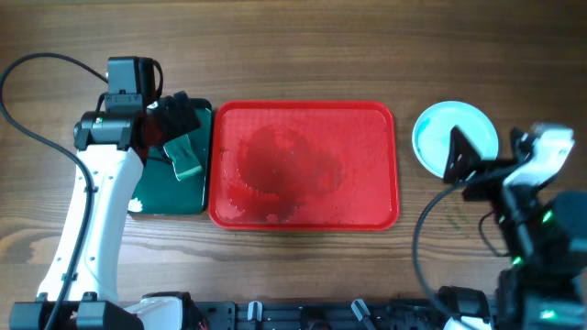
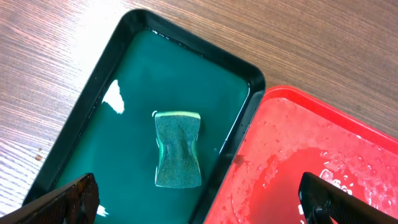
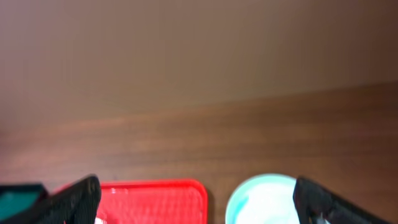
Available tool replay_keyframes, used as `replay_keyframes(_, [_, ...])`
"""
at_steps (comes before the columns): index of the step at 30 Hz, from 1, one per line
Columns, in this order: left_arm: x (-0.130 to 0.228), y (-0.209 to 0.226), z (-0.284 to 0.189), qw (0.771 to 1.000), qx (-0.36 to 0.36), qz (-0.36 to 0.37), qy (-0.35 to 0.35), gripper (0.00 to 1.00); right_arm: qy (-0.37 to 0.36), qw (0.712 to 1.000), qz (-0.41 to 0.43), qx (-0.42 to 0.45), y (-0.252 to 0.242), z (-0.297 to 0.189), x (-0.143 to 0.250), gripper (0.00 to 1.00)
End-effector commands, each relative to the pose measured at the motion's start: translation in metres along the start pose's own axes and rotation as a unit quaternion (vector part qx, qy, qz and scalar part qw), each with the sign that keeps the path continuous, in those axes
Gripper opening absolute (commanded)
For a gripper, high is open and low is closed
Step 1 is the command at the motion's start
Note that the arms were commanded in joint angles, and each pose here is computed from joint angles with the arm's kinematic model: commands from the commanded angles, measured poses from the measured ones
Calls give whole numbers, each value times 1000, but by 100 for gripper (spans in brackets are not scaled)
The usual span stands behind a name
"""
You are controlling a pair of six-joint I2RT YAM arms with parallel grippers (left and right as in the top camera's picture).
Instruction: Clean dirty plates on tray and stack at the side
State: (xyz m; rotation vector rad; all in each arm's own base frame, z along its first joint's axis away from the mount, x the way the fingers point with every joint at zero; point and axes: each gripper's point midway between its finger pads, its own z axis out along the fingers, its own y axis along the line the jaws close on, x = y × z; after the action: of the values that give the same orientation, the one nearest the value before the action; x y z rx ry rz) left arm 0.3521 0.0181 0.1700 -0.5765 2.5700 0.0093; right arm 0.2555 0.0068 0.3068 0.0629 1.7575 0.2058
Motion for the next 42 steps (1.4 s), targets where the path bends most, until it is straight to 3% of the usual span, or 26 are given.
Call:
replay_keyframes(1, [-2,0,0,1000,-5,3,-4,100,-25,999,-4,-20,0,3,51,100])
replay_keyframes(7, [-2,0,0,1000,-5,3,-4,100,-89,995,34,-37,-7,11,109,100])
replay_keyframes(11, [-2,0,0,1000,-5,3,-4,100,-103,990,96,20,-33,14,127,100])
replay_keyframes(38, [-2,0,0,1000,-4,3,-4,100,-103,988,108,44,-42,14,128,100])
replay_keyframes(42, [-9,1,-31,999,13,-1,-44,100,-103,988,108,44,-42,14,128,100])
